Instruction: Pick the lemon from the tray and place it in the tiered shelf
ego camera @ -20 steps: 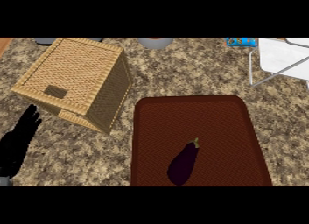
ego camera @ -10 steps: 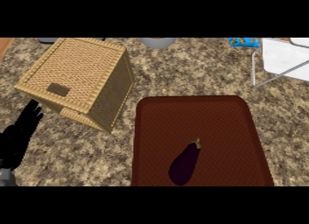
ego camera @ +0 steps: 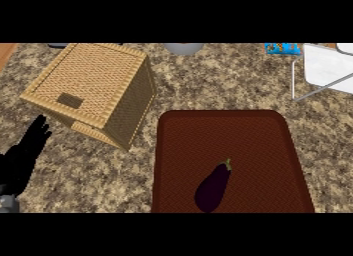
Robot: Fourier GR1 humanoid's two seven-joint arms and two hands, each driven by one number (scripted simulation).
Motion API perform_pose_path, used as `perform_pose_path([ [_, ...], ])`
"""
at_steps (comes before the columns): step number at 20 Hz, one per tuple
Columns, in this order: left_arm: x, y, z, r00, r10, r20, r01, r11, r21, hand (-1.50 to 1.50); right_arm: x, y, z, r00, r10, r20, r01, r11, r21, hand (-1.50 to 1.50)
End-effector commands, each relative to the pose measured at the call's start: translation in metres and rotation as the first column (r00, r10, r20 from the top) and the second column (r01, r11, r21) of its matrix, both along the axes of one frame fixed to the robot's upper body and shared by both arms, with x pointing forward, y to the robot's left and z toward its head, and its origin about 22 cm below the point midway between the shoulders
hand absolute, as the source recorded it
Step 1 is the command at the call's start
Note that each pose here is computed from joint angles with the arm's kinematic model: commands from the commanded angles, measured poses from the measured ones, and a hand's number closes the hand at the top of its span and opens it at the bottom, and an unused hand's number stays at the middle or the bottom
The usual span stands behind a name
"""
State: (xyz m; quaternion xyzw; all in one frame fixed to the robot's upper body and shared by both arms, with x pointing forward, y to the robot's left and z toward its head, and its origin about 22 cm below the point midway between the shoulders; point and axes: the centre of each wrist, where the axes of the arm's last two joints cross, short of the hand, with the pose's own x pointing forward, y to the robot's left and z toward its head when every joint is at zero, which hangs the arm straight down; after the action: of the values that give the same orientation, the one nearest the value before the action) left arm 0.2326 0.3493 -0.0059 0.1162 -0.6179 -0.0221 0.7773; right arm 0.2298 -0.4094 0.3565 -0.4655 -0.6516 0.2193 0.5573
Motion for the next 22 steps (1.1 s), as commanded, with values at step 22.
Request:
perform_pose_path([
  [22, 0.009, -0.023, 0.008, 1.000, -0.017, 0.008, 0.017, 1.000, 0.014, 0.00, 0.120, -0.055, -0.022, 0.986, -0.168, -0.008, 0.168, 0.984, -0.052, 1.50],
])
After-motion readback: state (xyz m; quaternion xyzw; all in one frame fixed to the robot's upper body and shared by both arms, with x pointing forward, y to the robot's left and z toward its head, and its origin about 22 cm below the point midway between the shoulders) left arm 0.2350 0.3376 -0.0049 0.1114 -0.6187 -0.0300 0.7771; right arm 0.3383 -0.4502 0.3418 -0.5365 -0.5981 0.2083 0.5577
